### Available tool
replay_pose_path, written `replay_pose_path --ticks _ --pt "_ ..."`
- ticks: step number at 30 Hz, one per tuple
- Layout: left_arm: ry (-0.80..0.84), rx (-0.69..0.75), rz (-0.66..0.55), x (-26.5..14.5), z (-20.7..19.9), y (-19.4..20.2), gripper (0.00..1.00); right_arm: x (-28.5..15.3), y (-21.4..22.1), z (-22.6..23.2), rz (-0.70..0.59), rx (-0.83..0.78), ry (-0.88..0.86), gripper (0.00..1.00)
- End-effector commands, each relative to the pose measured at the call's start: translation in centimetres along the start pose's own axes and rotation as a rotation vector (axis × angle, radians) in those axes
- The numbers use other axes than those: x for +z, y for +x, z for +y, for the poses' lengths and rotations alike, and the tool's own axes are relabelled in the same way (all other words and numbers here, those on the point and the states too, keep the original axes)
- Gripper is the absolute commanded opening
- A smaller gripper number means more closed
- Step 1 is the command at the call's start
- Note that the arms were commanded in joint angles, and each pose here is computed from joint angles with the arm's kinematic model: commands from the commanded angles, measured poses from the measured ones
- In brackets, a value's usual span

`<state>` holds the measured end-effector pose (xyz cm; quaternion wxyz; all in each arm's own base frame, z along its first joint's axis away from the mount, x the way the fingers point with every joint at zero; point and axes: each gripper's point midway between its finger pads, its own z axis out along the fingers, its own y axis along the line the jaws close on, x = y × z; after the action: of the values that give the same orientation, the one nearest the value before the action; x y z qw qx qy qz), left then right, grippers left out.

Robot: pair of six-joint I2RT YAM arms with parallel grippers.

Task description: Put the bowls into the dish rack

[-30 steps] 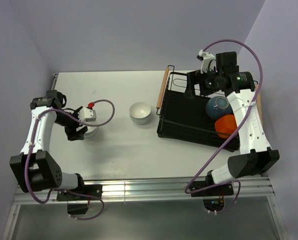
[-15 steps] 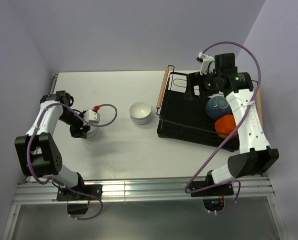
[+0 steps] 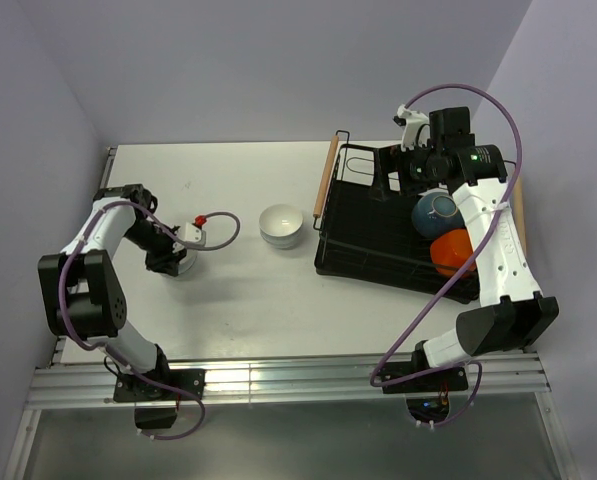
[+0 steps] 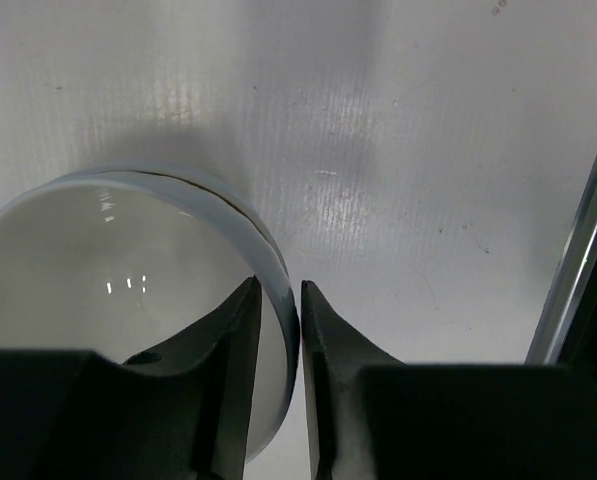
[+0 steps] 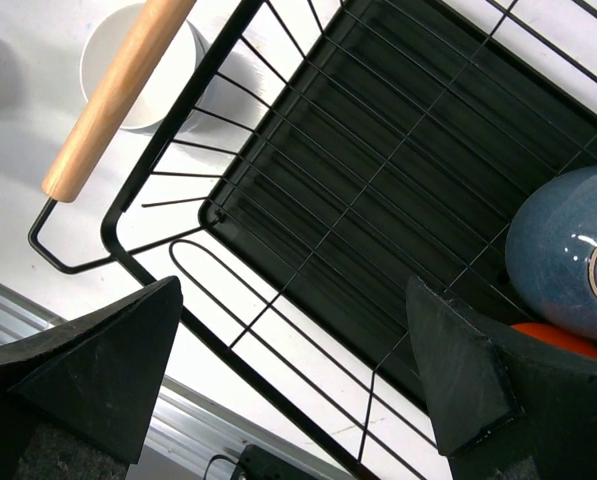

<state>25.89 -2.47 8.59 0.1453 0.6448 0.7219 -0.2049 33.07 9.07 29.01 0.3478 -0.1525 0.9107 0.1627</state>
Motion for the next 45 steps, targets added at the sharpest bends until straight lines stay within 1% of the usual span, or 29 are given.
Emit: replay_pose_path --ticks 1,2,4,5,7,8,9,13,18,21,22,24,25,27,28,30,31,32,33,36,37,38,39,40,41,43,44,45 --pt "0.021 0.009 0.003 -0.4 -0.4 -0.7 0.28 -0.7 0.0 0.0 -0.011 -0.019 0.011 1.00" --pt "0.023 0.007 0.008 -0.4 -0.6 -0.7 0.26 -0.6 0.1 0.0 -0.008 -0.018 0.011 1.00" --pt "0.025 0.013 0.018 -0.4 -0.7 -0.7 0.18 -0.6 0.1 0.0 -0.009 -0.016 0.006 1.00" --pt "0.022 0.017 0.019 -0.5 -0.7 -0.9 0.12 -0.6 0.2 0.1 -0.009 -0.016 0.005 1.00" --pt "0.016 0.012 0.020 -0.8 -0.8 -1.0 0.08 -0.8 0.0 0.1 -0.016 -0.015 0.005 1.00" --pt "-0.006 0.015 0.018 -1.2 -0.5 -1.4 0.03 -0.8 0.0 0.2 -0.021 -0.016 0.003 1.00" --pt "-0.022 0.013 0.016 -1.5 -0.3 -1.6 0.00 -0.9 -0.1 0.3 -0.025 -0.016 0.003 1.00" --pt "-0.094 0.019 0.018 -3.1 0.2 -2.7 0.00 -1.5 -0.8 0.8 -0.058 -0.010 -0.014 1.00" --pt "-0.203 0.066 -0.017 -6.3 0.8 -5.3 0.00 -2.7 -2.3 1.9 -0.139 0.012 -0.041 1.00" --pt "-0.294 0.118 -0.054 -9.0 1.1 -7.9 0.00 -3.5 -3.6 2.1 -0.200 0.036 -0.039 1.00" --pt "-0.356 0.145 -0.067 -10.8 1.3 -9.0 0.00 -3.7 -4.0 2.3 -0.218 0.046 -0.040 1.00" --pt "-0.405 0.221 -0.100 -11.8 1.2 -12.0 0.00 -4.2 -4.8 2.2 -0.256 0.077 -0.026 1.00" --pt "-0.466 0.272 -0.126 -13.3 0.9 -13.6 0.00 -4.5 -5.0 2.4 -0.269 0.096 -0.028 1.00" --pt "-0.555 0.367 -0.180 -15.0 1.0 -17.0 0.00 -4.9 -5.7 2.4 -0.304 0.108 -0.028 1.00" --pt "-0.589 0.433 -0.211 -15.7 0.2 -19.0 0.00 -5.2 -6.0 2.8 -0.319 0.117 -0.039 1.00" --pt "-0.630 0.488 -0.251 -16.5 -0.4 -21.4 0.00 -6.0 -6.6 3.0 -0.357 0.118 -0.053 0.98" --pt "-0.665 0.559 -0.288 -17.3 -0.8 -23.8 0.00 -6.2 -6.8 3.3 -0.365 0.119 -0.070 0.98" --pt "-0.676 0.585 -0.310 -17.5 -1.2 -25.0 0.00 -6.4 -6.8 3.2 -0.362 0.122 -0.072 0.98" --pt "-0.692 0.631 -0.346 -18.0 -1.8 -27.3 0.00 -6.8 -7.2 3.7 -0.367 0.112 -0.098 0.99" --pt "-0.717 0.681 -0.403 -18.5 -2.7 -30.6 0.00 -7.8 -7.1 4.0 -0.365 0.111 -0.150 1.00" --pt "-0.706 0.713 -0.415 -17.7 -3.4 -32.0 0.00 -8.2 -7.0 5.0 -0.361 0.104 -0.217 1.00" --pt "-0.737 0.748 -0.442 -18.1 -3.5 -33.5 0.00 -8.6 -7.0 5.3 -0.367 0.110 -0.241 1.00" --pt "-0.736 0.771 -0.442 -17.6 -3.7 -34.1 0.00 -8.9 -7.0 4.5 -0.375 0.141 -0.240 1.00" --pt "-0.713 0.819 -0.451 -16.4 -4.6 -35.6 0.00 -9.3 -6.9 4.7 -0.379 0.176 -0.272 1.00" --pt "-0.735 0.856 -0.431 -16.2 -4.5 -36.2 0.00 -10.0 -7.2 5.5 -0.397 0.173 -0.342 1.00" --pt "-0.707 0.915 -0.434 -14.5 -5.1 -37.9 0.00 -10.7 -7.0 4.7 -0.407 0.261 -0.385 1.00" --pt "-0.706 0.931 -0.439 -14.2 -5.1 -38.5 0.00 -11.5 -7.1 5.3 -0.424 0.248 -0.439 1.00" --pt "-0.725 0.949 -0.461 -14.4 -5.0 -39.4 0.00 -11.4 -6.9 5.1 -0.421 0.265 -0.448 1.00"
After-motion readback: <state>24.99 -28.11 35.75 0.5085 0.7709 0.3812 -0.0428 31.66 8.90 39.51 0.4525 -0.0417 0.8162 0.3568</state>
